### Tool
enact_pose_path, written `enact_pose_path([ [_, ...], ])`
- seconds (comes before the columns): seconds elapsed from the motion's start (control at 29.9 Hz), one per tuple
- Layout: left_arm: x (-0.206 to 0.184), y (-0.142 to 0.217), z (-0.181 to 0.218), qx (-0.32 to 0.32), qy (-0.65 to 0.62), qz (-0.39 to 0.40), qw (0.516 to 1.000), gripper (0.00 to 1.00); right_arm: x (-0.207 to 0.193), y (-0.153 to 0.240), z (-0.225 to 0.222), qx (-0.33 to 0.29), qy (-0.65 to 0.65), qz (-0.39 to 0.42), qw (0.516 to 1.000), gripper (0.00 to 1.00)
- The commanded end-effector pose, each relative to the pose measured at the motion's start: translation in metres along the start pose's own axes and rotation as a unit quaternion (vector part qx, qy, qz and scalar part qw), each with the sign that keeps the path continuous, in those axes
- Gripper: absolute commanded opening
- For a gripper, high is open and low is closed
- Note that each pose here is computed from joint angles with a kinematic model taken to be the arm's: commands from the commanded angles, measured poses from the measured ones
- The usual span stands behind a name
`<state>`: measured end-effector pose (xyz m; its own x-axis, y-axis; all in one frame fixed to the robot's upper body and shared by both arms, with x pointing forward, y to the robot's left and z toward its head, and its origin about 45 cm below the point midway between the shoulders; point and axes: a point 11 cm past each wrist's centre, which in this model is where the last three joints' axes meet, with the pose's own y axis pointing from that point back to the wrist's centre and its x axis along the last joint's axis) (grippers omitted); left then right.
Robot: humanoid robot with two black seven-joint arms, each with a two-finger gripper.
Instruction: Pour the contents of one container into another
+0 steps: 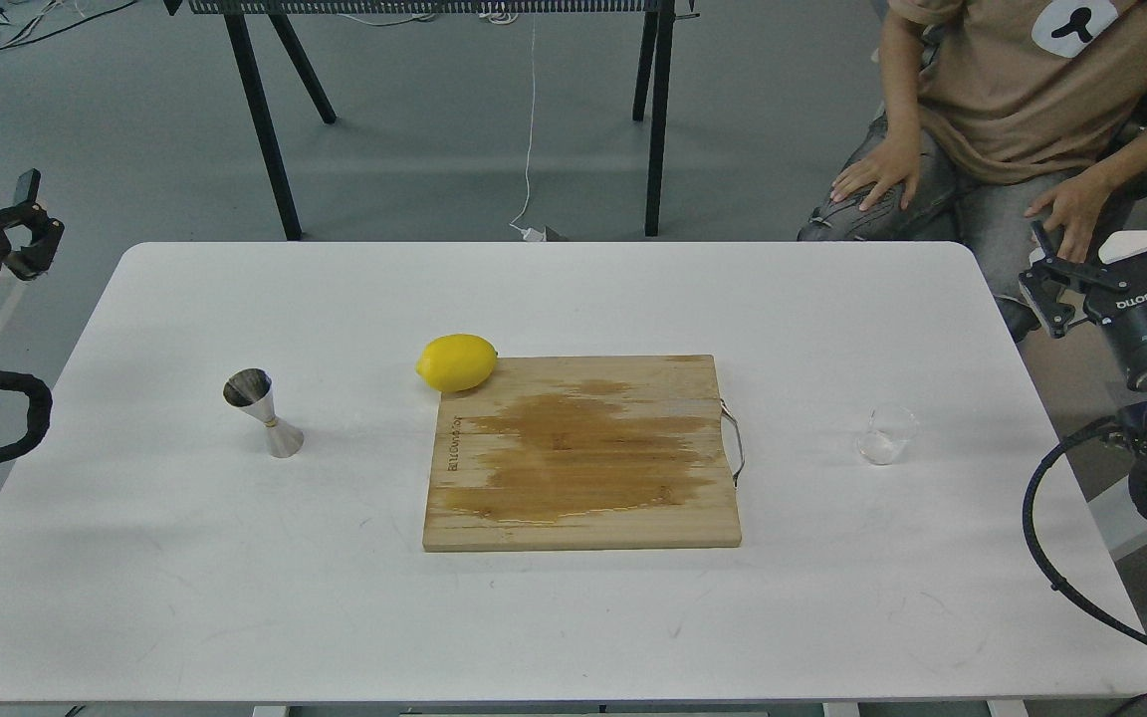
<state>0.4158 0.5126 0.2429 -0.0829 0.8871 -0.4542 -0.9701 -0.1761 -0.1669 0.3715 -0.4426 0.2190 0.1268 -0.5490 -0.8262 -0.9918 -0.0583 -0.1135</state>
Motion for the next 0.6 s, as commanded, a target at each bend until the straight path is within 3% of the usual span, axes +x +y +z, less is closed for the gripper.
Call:
enact_pose_path([
  [0.0,-0.001,0.000,0.000,0.000,0.000,-0.001,1.000,1.00,0.000,0.000,0.000,0.000,-0.001,0.000,1.000,0.99],
  [0.4,0.006,0.005,-0.004,0.005,0.001,0.007,1.000,1.00,-0.002,-0.001,0.001,-0.001,0.000,-0.003,1.000,0.99],
  [0.57,0.029,0.014,0.019,0.003,-0.037,0.023,0.999,1.00,-0.004,-0.002,0.000,-0.001,0.001,-0.006,1.000,0.99],
])
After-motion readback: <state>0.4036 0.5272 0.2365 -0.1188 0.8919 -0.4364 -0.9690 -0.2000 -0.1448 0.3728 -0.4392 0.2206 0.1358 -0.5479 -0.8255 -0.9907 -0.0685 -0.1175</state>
